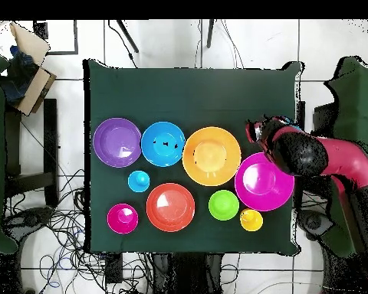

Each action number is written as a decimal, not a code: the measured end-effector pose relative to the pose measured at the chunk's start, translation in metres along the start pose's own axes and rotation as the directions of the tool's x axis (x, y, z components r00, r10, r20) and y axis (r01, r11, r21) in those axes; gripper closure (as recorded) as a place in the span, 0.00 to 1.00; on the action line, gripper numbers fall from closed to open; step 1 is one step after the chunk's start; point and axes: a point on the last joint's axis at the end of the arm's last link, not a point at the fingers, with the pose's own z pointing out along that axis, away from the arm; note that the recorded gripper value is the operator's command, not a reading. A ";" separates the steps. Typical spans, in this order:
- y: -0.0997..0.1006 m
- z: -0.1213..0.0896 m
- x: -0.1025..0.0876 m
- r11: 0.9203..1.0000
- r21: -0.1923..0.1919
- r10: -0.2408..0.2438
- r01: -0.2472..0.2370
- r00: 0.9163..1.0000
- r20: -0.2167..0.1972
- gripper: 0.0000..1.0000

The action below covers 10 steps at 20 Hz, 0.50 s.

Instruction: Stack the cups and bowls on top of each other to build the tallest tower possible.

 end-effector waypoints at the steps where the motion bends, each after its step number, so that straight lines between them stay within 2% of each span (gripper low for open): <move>1: 0.002 -0.009 -0.009 1.000 0.008 -0.007 0.007 1.000 0.004 0.00; 4: 0.018 -0.032 -0.040 0.999 0.025 -0.037 0.036 0.999 0.016 0.00; 6: 0.024 -0.037 -0.048 0.999 0.028 -0.045 0.044 0.999 0.020 0.00; 8: 0.041 -0.048 -0.072 0.998 0.029 -0.064 0.063 0.997 0.032 0.00; 10: 0.049 -0.052 -0.081 0.997 0.028 -0.072 0.071 0.997 0.036 0.00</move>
